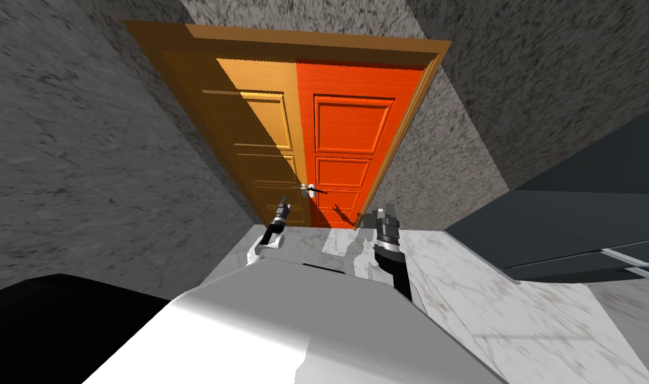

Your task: Pull the door open

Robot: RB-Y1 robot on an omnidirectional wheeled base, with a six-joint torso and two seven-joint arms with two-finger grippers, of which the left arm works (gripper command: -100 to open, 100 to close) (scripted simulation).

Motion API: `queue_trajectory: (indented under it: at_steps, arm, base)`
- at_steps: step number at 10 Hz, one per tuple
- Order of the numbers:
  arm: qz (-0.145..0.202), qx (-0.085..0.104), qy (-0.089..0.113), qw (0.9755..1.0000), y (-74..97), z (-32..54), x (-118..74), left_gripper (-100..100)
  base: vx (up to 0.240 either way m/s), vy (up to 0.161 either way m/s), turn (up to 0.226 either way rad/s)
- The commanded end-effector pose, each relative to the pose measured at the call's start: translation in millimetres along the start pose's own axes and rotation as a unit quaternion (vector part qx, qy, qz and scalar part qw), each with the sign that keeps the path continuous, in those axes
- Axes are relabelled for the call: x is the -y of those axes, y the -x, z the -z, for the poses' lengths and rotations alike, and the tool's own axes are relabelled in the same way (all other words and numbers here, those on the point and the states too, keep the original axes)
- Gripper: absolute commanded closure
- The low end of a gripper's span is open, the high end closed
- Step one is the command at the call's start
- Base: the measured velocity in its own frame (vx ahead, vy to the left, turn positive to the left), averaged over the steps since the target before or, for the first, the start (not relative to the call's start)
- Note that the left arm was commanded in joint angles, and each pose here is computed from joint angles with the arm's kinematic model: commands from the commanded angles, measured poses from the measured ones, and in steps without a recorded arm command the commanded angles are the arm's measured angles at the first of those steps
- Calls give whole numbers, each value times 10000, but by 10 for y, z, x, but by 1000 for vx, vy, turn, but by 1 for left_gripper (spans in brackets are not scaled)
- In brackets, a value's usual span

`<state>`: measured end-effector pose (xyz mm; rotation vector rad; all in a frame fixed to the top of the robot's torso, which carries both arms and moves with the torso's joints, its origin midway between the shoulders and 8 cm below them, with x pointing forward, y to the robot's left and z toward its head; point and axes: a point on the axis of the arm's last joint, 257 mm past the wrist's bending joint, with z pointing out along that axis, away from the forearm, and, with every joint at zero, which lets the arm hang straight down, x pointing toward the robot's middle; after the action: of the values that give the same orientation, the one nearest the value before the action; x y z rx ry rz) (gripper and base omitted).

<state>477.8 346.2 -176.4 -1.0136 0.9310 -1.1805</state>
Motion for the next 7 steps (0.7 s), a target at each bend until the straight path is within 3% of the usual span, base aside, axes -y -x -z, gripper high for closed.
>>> queue_trajectory:
  at_steps: [1, 4, 7]
  arm:
    - [15, 25, 140, 9999, 25, -12, -116, -100]
    - [41, 74, 383, 9992, 90, -22, -328, -100]
    - [84, 158, 743, 9971, 191, -22, -638, -100]
  base:
    - [94, 37, -50]
    - [102, 47, -46]
    - [123, 71, -64]
